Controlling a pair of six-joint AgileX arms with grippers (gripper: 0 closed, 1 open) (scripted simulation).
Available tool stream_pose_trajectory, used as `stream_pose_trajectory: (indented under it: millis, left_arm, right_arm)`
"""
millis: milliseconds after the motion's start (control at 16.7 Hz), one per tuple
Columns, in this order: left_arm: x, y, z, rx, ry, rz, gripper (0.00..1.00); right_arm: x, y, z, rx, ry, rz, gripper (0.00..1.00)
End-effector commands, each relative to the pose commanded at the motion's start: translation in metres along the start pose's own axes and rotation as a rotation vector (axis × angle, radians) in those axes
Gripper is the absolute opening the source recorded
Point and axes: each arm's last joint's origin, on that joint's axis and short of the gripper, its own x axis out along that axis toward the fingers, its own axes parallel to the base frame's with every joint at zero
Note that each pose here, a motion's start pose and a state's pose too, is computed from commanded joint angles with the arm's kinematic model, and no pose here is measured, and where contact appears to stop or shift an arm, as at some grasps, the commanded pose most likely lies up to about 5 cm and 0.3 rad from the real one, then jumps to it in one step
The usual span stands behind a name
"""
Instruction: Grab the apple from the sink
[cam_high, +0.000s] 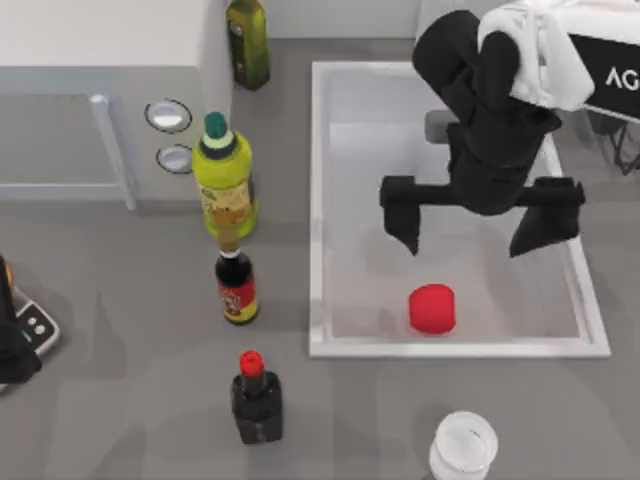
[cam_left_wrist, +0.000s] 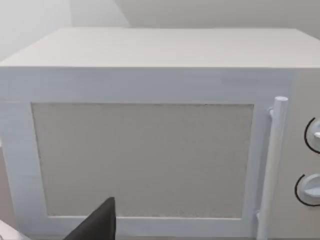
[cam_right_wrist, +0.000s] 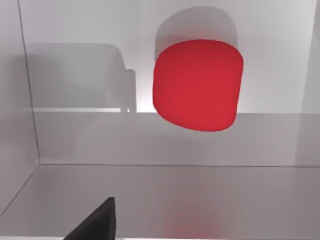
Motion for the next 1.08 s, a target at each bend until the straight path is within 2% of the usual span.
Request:
stream_pose_trajectory:
  millis: [180,600,780,1080]
  left_arm:
    - [0.0,0.0,0.0,0.0,0.0,0.0,1.0]
    - [0.0,0.0,0.0,0.0,0.0,0.0,1.0]
    - [0.0,0.0,0.0,0.0,0.0,0.0,1.0]
    - [0.0,0.0,0.0,0.0,0.0,0.0,1.0]
  right_arm:
    - [0.015,0.011,0.004,0.0,0.046,-0.025,1.0]
    - [0.022,0.009,0.006,0.004,0.049,-0.027,1.0]
    - [0.055,0.011,0.008,0.003,0.051,-0.028,1.0]
    - [0.136,0.011,0.005,0.001,0.035,-0.019,1.0]
